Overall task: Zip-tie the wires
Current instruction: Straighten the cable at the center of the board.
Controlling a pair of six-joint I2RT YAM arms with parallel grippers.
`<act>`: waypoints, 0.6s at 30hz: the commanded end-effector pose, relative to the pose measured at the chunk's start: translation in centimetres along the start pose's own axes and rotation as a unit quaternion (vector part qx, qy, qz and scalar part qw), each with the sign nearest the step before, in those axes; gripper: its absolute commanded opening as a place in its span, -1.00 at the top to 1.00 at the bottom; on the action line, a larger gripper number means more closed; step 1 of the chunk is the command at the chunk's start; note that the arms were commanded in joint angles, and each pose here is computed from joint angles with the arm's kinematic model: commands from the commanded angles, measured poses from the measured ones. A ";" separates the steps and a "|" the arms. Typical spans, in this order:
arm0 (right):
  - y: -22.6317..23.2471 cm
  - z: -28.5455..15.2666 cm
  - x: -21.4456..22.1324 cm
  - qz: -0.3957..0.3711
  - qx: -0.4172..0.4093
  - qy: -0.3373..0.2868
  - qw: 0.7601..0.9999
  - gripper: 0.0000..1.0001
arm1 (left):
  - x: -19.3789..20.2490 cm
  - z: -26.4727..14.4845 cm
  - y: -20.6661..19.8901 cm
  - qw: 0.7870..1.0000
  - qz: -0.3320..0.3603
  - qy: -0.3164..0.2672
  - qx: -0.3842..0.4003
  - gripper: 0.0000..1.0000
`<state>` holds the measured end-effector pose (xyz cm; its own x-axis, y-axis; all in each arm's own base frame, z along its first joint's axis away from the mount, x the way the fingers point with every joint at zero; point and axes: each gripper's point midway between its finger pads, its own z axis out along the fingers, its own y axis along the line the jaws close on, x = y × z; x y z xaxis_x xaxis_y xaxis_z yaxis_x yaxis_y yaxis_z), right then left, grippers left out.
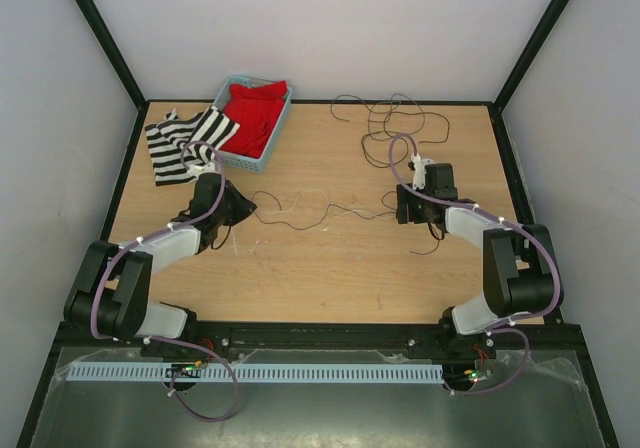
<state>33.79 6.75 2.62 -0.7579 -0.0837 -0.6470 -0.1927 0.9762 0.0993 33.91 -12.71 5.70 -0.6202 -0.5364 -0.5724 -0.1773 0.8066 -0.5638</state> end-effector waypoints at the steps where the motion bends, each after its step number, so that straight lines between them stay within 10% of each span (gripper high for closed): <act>1: -0.5 0.5 -1.4 -0.012 0.014 -0.013 1.000 -0.47 | -0.1 0.0 -0.1 1.000 0.004 -0.007 0.006 0.92; 18: 0.4 -1.3 -4.4 -0.019 -0.005 -0.061 0.998 -0.45 | -0.1 0.0 -0.2 1.000 0.005 -0.007 0.009 0.92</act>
<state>35.02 6.57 4.92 -0.7056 -0.0889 -0.7030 -0.1962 0.9778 0.0733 33.89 -12.71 5.68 -0.6204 -0.5364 -0.5722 -0.1771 0.8066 -0.5640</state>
